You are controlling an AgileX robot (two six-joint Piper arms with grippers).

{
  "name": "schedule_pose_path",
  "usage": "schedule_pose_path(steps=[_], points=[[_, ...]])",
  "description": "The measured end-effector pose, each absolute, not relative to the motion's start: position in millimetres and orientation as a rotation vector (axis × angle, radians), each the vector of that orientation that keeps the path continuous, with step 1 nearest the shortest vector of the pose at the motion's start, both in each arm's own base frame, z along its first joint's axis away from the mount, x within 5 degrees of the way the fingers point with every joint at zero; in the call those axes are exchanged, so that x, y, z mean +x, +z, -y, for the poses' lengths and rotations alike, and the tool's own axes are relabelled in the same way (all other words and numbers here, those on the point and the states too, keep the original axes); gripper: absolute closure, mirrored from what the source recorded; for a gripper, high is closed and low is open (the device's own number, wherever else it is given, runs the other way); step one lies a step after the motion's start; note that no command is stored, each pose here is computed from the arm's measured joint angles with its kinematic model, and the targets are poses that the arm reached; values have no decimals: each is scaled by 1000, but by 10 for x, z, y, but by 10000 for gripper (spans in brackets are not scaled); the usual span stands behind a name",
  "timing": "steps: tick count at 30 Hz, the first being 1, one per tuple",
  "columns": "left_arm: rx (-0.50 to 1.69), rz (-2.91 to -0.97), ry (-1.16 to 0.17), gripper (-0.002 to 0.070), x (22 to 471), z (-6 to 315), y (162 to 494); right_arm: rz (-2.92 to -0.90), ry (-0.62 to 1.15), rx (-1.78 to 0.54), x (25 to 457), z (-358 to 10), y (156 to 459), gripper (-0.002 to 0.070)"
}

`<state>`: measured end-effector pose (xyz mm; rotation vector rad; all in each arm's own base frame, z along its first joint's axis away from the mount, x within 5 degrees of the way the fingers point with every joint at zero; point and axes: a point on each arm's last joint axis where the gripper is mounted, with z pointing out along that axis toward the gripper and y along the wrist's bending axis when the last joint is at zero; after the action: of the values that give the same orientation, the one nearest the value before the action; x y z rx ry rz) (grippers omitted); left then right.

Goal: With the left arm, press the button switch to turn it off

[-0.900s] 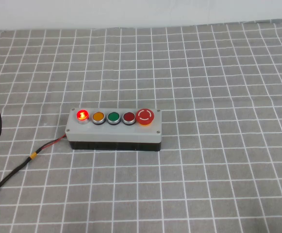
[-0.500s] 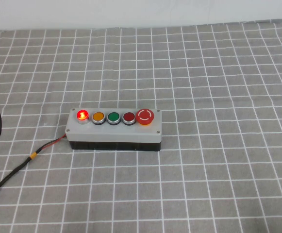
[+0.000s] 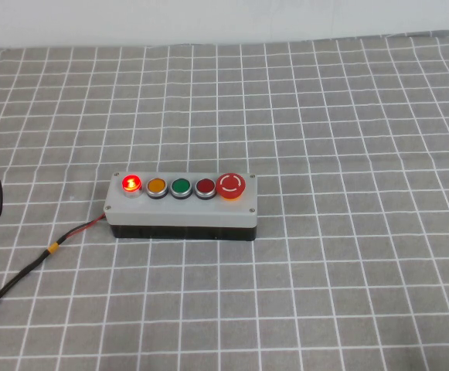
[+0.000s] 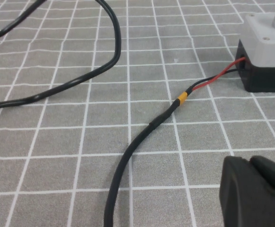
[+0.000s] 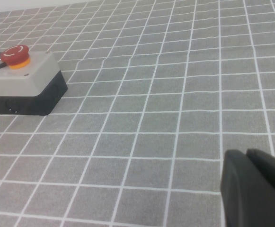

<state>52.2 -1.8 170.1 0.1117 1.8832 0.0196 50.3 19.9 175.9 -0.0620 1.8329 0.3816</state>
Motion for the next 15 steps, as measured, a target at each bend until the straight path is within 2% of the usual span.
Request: schedule_pose_path(steps=[9,12,15], points=[[114,-1881,24,678,523,16,1703,-1833,380,-63,503,-198,1759,694],[39,-1843,-68,678,532,40,1738,-1833,380,-63,503,-198,1759,694],[-142,-1730,-273,678,552,73,1840,-1833,380,-63,503,-198,1759,694]])
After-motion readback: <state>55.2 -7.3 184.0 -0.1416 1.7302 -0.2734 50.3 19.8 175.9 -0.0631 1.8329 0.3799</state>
